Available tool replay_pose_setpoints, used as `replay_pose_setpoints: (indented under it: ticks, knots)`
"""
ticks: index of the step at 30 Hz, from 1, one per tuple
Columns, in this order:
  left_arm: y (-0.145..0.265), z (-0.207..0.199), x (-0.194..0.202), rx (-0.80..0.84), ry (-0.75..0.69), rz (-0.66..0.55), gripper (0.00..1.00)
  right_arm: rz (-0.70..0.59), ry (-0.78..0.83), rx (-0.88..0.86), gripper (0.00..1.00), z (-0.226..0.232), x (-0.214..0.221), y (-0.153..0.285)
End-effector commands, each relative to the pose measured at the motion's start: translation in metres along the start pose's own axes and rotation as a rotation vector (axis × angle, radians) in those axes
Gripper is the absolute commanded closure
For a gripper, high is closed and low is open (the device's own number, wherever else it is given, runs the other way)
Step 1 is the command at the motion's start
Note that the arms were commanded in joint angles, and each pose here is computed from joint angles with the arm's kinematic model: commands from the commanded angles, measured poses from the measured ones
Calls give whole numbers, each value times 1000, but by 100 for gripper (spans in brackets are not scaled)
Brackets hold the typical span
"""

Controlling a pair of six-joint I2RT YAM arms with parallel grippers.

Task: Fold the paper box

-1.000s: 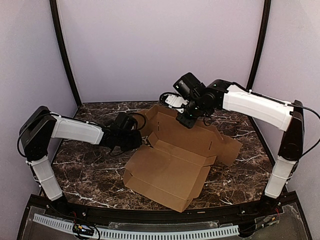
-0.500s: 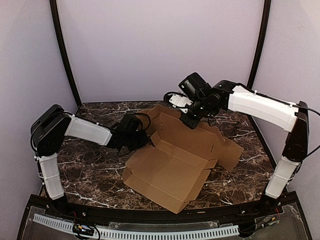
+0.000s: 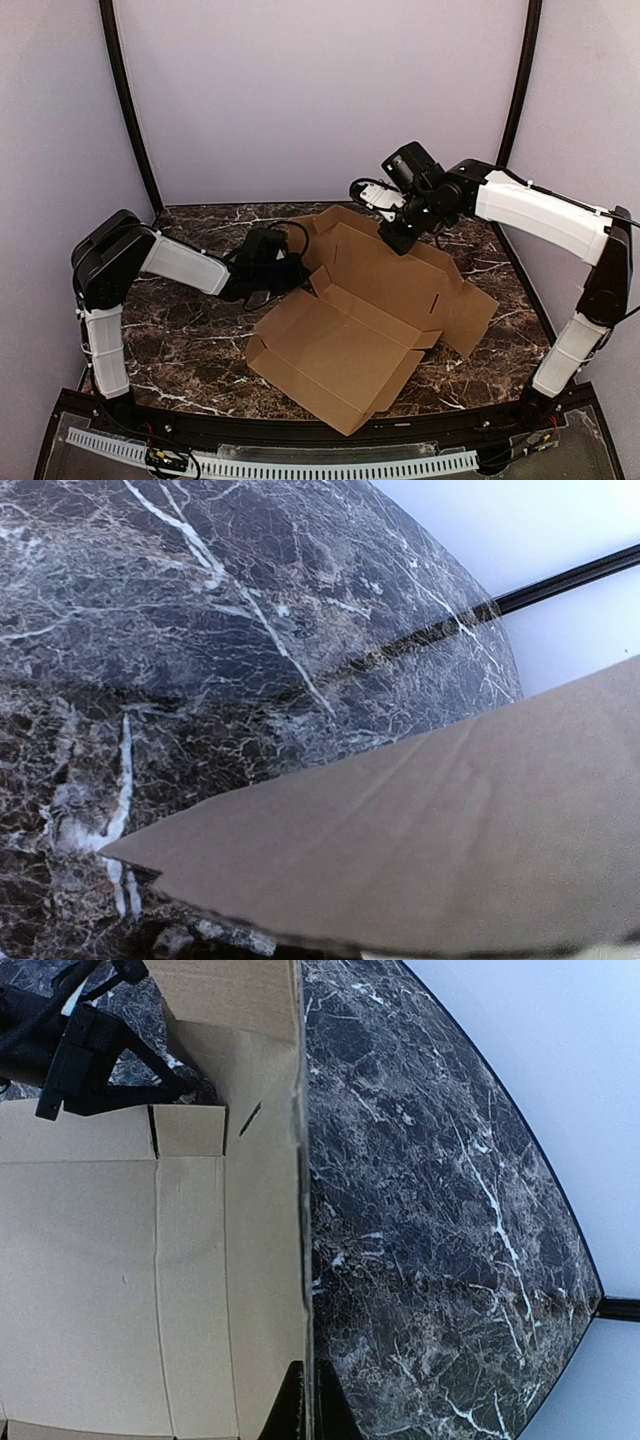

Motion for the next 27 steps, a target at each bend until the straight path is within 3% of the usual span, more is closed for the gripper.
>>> replay_pose_setpoints:
  ticks: [1, 16, 27]
  knots:
    - [-6, -9, 7, 63, -15, 28, 99, 1, -48, -32, 100, -2, 12, 5]
    - [-13, -35, 30, 188, -63, 125, 99, 7, -83, -38, 100, -4, 25, 2]
    - [-11, -28, 69, 135, -119, 186, 99, 10, -97, -43, 100, -3, 28, 1]
Point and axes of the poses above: each gripper's point midway between its finger pads, its own y axis back along the fingers, its own z axis along the line the jaws close on, x = y × z, the point moved 5 cm from there along y, back along the fingers, and after that the axes turned 14 degrees about y, right-handed, at the moved point
